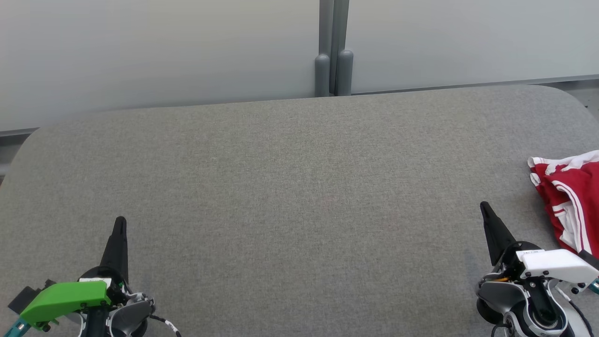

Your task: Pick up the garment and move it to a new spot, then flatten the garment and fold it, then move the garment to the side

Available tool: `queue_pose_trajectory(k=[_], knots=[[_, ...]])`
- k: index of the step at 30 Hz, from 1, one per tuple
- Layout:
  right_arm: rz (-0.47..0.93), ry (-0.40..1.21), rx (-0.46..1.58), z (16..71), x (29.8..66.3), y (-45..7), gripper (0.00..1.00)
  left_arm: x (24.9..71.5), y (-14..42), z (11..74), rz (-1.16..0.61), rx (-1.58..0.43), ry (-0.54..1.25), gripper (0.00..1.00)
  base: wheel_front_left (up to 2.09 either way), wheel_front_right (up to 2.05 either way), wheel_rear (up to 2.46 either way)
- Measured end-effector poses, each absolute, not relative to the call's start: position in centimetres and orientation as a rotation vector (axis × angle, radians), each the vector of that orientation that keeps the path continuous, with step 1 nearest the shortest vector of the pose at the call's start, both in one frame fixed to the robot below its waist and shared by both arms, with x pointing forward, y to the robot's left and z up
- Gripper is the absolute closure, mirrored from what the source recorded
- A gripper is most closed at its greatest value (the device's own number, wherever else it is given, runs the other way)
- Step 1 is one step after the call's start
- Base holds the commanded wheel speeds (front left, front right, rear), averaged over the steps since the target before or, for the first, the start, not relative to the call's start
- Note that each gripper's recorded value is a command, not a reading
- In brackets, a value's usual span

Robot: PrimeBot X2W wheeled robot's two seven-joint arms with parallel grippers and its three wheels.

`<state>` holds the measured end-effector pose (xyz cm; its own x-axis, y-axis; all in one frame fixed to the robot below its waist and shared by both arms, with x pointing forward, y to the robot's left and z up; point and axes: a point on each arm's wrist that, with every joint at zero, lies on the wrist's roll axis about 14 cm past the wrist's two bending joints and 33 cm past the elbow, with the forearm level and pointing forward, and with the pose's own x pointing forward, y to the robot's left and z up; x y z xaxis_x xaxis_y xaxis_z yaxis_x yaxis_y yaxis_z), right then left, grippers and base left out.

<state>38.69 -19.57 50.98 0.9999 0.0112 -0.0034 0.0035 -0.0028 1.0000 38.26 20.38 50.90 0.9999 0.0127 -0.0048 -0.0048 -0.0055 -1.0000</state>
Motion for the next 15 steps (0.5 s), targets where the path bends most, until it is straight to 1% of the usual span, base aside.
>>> queue_pose_trajectory(k=[15], knots=[[0.006, 0.012, 1.573, 50.98, 38.69, -19.58, 1.0, 38.26, 20.38, 50.9, 0.014, -1.576, -0.006, 1.0, 0.0, 0.0, 0.0]])
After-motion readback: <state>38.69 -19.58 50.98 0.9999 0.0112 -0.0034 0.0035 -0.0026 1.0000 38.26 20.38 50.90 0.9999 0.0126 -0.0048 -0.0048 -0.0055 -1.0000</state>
